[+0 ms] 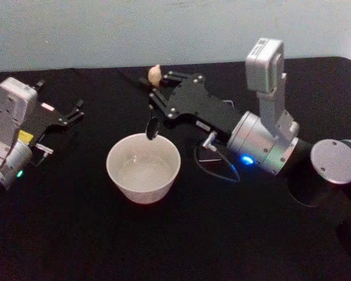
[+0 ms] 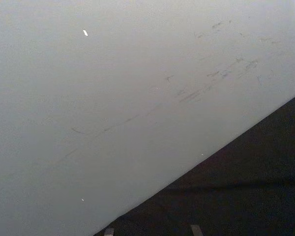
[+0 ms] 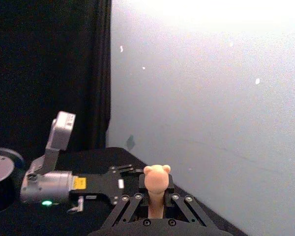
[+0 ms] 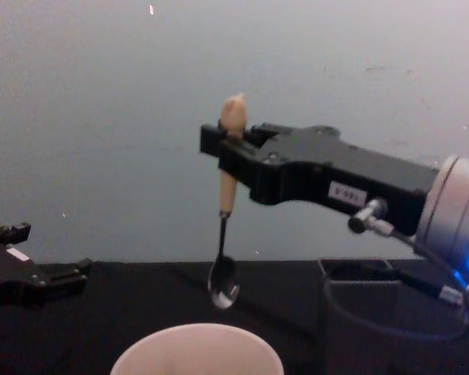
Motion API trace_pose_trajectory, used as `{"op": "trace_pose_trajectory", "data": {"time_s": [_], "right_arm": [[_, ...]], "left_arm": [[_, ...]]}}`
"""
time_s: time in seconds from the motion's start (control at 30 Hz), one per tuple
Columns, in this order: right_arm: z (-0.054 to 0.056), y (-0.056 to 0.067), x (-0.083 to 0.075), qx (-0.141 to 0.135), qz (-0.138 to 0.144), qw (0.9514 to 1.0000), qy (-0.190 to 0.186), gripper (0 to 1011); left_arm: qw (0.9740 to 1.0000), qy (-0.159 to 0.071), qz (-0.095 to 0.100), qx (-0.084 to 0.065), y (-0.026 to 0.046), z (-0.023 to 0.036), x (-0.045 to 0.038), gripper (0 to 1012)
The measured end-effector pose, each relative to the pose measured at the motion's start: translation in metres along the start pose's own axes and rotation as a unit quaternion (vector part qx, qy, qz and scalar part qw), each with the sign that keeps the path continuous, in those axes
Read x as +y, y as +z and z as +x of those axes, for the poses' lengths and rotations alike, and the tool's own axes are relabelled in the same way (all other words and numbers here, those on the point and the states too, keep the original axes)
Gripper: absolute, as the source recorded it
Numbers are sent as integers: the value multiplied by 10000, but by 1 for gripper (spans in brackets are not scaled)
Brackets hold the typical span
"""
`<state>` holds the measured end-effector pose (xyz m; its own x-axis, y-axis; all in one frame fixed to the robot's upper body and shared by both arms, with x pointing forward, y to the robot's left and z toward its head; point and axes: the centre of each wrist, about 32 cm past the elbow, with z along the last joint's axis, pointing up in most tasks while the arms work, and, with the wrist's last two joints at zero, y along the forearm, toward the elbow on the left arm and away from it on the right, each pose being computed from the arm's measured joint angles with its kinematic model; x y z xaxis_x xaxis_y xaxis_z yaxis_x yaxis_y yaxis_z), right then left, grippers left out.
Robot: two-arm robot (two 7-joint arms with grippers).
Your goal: Pick up the stirring spoon with one hand, stir inside the cup, then place it back in its original position.
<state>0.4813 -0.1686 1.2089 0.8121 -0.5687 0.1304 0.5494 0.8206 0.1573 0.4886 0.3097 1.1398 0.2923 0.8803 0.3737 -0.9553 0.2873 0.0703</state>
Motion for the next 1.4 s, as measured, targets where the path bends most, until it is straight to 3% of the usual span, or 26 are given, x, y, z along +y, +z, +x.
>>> {"op": "trace_pose_trajectory", "data": {"time_s": [0.73, 1.4], "right_arm": [[239, 181, -316, -194, 116, 9963, -828, 159], [287, 120, -550, -183, -104, 9915, -1280, 159]], "left_arm": [[10000, 0, 0, 0, 0, 0, 0, 1001], [10000, 0, 0, 0, 0, 0, 0, 1001]]}}
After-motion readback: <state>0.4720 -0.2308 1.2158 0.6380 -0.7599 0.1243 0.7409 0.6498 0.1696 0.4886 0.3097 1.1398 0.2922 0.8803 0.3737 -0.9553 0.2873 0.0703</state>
